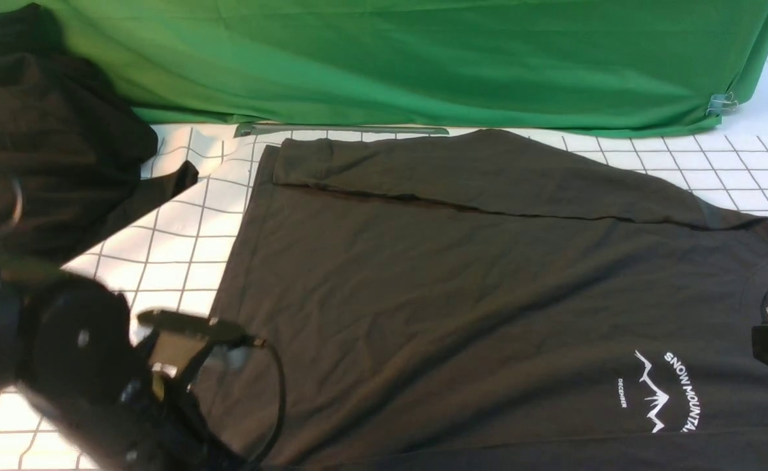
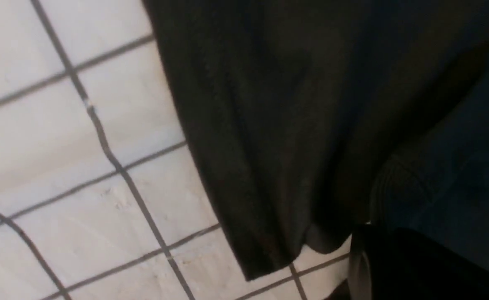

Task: Fold a long-sleeved shirt over a white checkered tablecloth.
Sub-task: 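Fold the left side of the black T-shirt inward over its body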

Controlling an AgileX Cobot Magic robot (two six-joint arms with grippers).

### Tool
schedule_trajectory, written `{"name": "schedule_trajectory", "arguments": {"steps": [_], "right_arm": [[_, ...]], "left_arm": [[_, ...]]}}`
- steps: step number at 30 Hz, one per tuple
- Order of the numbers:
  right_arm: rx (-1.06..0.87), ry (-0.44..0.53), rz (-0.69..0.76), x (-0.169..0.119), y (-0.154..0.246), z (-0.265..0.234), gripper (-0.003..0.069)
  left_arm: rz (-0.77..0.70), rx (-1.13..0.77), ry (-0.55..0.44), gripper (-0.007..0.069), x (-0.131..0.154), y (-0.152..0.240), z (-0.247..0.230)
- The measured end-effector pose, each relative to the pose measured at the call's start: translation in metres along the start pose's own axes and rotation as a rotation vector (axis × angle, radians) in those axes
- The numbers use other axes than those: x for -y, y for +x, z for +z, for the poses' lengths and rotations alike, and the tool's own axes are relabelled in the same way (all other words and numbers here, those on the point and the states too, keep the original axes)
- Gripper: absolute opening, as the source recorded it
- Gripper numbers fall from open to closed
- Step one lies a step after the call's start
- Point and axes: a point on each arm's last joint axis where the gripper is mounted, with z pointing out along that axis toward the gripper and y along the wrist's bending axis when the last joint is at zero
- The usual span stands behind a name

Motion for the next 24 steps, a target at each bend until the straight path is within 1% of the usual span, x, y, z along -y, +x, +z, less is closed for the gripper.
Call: {"name": "schedule_trajectory", "arguments": {"steps": [4, 8, 9, 10, 12, 13, 14, 18, 20, 21, 24], "right_arm": [[0.007, 0.001, 0.0, 0.0, -0.001, 0.0, 0.0014], [0.008, 0.001, 0.0, 0.0, -0.001, 0.0, 0.002], [0.01, 0.002, 0.0, 0.0, -0.001, 0.0, 0.002], [0.018, 0.0, 0.003, 0.0, -0.002, 0.0, 0.0023], [0.03, 0.001, 0.006, 0.0, -0.003, 0.0, 0.0026], [0.031, 0.001, 0.006, 0.0, -0.003, 0.0, 0.0026], [0.039, 0.001, 0.015, 0.0, -0.004, 0.0, 0.0028], [0.043, 0.0, 0.042, 0.0, -0.004, 0.0, 0.0031], [0.044, 0.001, 0.043, 0.0, -0.004, 0.0, 0.0032], [0.044, 0.0, 0.046, 0.0, -0.004, 0.0, 0.0033], [0.044, 0.0, 0.05, 0.0, -0.004, 0.0, 0.0039]], "left_arm": [[0.087, 0.091, -0.014, 0.0017, 0.004, -0.025, -0.028], [0.162, 0.253, -0.095, 0.0017, 0.004, -0.057, -0.07], [0.165, 0.262, -0.099, 0.0017, 0.004, -0.059, -0.072], [0.187, 0.323, -0.136, 0.0017, 0.004, -0.074, -0.089], [0.21, 0.362, -0.17, 0.0017, 0.005, -0.091, -0.1], [0.211, 0.364, -0.174, 0.0017, 0.005, -0.093, -0.101], [0.23, 0.375, -0.195, 0.0017, 0.005, -0.107, -0.102], [0.256, 0.35, -0.265, 0.0017, 0.003, -0.146, -0.086], [0.255, 0.333, -0.278, 0.0017, 0.0, -0.157, -0.077], [0.234, 0.324, -0.285, 0.0017, -0.006, -0.171, -0.071], [0.165, 0.286, -0.267, 0.0017, -0.022, -0.194, -0.056]]}}
